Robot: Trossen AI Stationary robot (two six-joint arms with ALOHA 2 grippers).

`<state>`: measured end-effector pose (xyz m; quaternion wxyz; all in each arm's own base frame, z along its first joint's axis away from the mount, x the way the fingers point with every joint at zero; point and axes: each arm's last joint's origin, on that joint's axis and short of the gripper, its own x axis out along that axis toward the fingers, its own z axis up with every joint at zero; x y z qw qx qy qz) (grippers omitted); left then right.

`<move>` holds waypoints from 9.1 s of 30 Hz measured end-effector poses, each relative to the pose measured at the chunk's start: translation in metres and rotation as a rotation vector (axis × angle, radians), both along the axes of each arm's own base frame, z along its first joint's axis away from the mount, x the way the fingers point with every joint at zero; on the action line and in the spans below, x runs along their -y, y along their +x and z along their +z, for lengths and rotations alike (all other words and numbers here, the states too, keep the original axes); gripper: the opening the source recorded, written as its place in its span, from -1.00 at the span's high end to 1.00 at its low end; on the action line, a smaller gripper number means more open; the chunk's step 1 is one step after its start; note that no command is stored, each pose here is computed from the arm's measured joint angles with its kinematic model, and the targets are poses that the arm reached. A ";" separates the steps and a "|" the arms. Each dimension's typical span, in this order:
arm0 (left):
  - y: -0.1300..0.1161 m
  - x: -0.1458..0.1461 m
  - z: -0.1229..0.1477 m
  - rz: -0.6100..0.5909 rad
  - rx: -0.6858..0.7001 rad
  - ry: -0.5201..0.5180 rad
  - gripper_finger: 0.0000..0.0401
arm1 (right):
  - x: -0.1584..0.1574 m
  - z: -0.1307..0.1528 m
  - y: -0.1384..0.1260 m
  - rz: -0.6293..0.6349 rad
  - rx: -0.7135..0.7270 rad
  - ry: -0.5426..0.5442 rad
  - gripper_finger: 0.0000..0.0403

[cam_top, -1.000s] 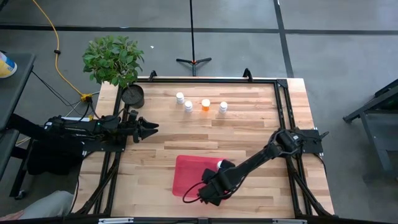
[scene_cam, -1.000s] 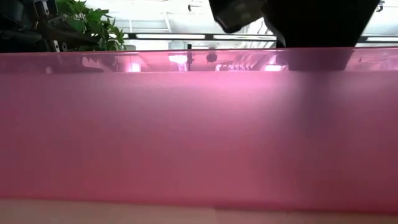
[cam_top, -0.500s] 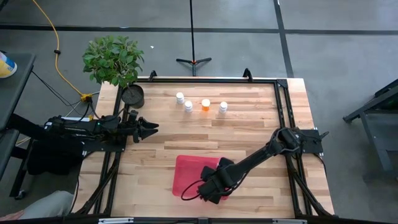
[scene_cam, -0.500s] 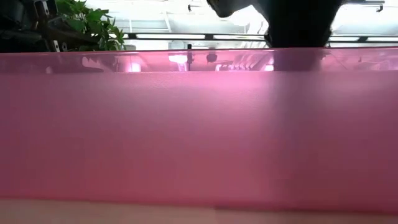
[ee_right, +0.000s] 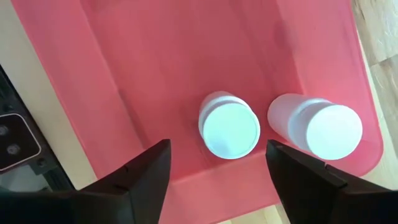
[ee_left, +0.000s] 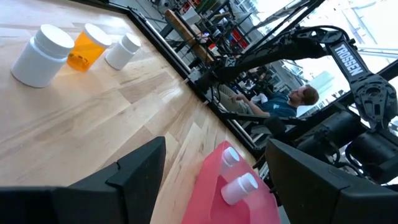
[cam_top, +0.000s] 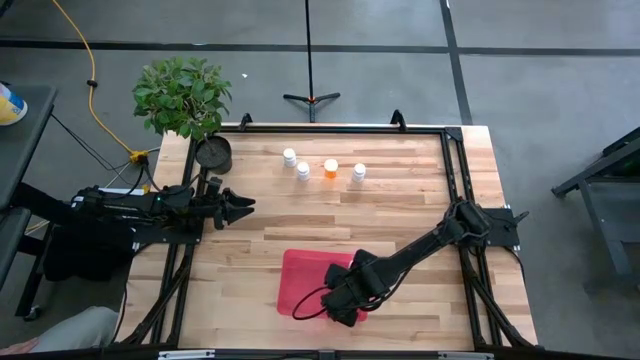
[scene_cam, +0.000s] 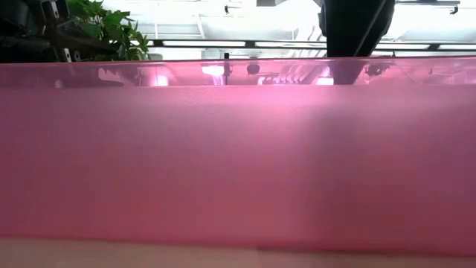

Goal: Pick and place pill bottles into a basket
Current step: Put the white pill bottle into the red bin

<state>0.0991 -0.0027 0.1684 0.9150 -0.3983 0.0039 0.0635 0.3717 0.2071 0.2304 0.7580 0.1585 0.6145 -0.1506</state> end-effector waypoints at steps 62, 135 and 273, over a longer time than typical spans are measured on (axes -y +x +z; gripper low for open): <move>0.000 0.000 0.000 -0.004 -0.008 0.069 -0.55 | 0.305 0.134 0.023 0.052 0.155 -0.066 -0.51; 0.053 -0.063 0.166 0.453 -0.157 0.746 -0.53 | 0.366 0.188 -0.209 -0.017 0.600 -0.105 -0.60; 0.219 -0.243 0.046 -0.078 -1.410 -0.011 -0.68 | 0.258 0.083 -0.203 -0.020 0.518 0.073 -0.60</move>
